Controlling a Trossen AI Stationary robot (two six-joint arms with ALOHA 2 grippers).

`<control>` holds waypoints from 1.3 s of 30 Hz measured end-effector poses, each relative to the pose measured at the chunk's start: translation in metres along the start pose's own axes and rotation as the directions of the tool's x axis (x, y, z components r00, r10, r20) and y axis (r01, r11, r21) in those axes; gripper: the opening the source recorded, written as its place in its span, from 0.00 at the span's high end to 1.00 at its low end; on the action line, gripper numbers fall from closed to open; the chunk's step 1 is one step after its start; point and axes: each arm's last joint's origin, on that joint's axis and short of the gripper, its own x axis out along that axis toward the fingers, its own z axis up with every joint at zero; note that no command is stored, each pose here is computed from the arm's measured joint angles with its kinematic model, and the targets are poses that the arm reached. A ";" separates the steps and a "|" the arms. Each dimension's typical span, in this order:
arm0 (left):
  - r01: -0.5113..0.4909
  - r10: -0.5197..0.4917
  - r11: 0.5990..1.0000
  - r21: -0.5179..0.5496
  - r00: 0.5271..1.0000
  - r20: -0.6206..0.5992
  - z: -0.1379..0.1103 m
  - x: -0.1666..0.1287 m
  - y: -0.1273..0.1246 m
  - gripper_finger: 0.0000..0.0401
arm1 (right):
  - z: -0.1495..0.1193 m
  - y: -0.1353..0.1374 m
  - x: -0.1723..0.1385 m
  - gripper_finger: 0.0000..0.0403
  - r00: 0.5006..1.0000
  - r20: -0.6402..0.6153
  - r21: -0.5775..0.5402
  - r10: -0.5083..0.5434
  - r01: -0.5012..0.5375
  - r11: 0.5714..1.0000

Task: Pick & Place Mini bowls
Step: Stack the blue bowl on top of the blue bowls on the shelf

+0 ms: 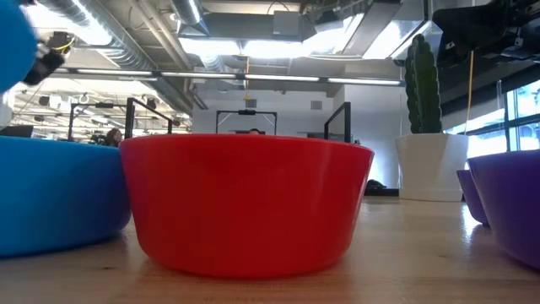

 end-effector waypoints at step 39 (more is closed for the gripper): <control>-0.278 0.223 0.960 -0.034 0.682 0.696 0.007 -0.017 0.077 0.99 | -0.001 0.000 0.000 0.97 1.000 -0.006 -0.001 0.001 -0.001 1.000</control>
